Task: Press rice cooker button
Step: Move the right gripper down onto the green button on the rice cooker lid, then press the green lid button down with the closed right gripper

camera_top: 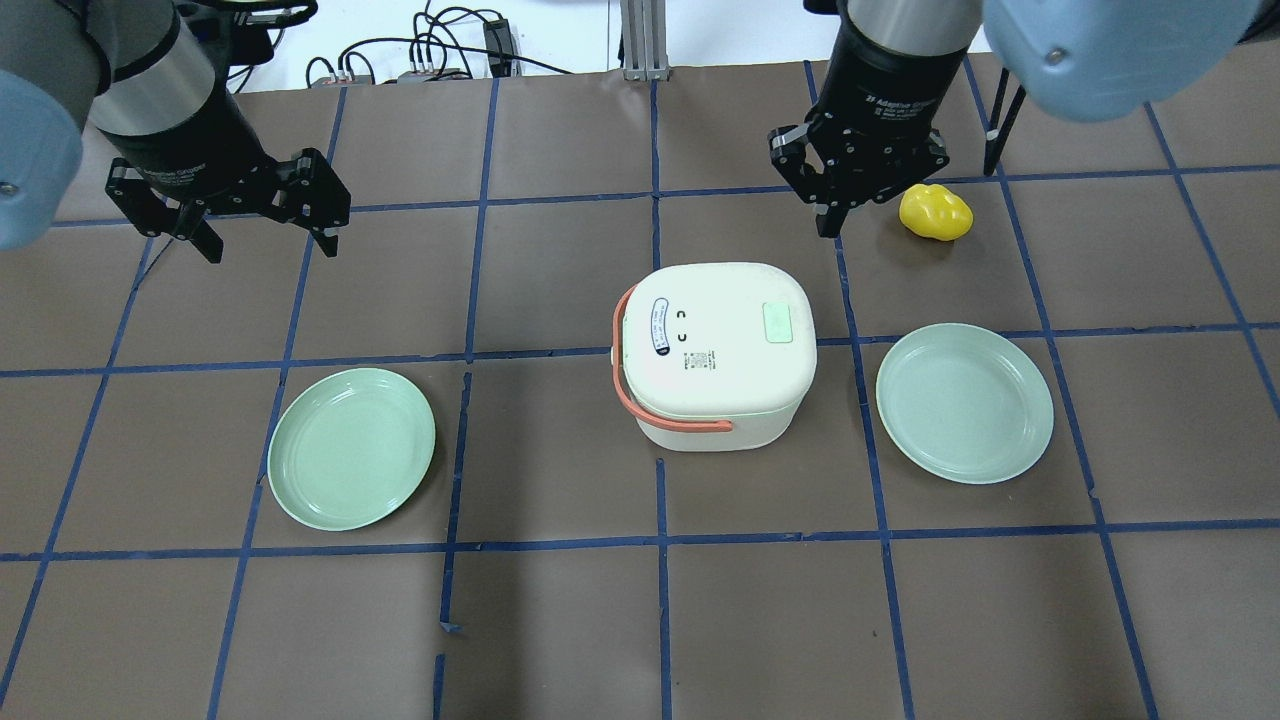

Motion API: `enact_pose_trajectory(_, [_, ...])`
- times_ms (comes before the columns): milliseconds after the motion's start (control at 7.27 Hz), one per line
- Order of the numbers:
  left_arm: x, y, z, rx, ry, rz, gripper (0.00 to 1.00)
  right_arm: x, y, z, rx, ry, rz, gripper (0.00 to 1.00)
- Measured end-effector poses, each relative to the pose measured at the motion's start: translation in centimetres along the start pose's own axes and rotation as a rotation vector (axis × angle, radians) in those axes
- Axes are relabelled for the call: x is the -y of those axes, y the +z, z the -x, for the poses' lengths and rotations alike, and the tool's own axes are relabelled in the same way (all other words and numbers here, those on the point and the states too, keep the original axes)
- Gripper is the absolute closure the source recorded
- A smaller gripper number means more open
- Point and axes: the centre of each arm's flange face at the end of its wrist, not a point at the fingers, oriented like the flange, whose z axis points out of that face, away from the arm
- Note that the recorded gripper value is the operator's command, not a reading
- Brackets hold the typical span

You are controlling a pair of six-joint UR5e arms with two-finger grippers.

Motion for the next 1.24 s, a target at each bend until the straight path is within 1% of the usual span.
enact_pose_trajectory(138, [0.0, 0.0, 0.0, 0.000, 0.000, 0.000, 0.00, 0.0, 2.3, -0.1, -0.006, 0.004, -0.014, 0.95])
enact_pose_trajectory(412, [0.0, 0.0, 0.0, 0.000, 0.000, 0.000, 0.00, -0.2, 6.2, 0.0, -0.039, 0.017, -0.053, 0.95])
enact_pose_trajectory(550, [0.0, -0.1, 0.0, 0.000, 0.000, -0.001, 0.00, -0.1, 7.0, 0.4, -0.047, 0.017, -0.082, 0.95])
enact_pose_trajectory(688, [0.0, -0.1, 0.0, 0.000, 0.000, -0.002, 0.00, -0.2, 7.7, 0.8, -0.049, 0.014, -0.093, 0.95])
enact_pose_trajectory(962, [0.0, -0.1, 0.0, 0.000, 0.000, -0.002, 0.00, -0.7, 9.4, 1.2, -0.054, 0.002, -0.089, 0.95])
enact_pose_trajectory(1238, [0.0, -0.1, 0.0, 0.000, 0.000, -0.002, 0.00, -0.7, 10.1, 1.4, -0.051, 0.004, -0.085, 0.95])
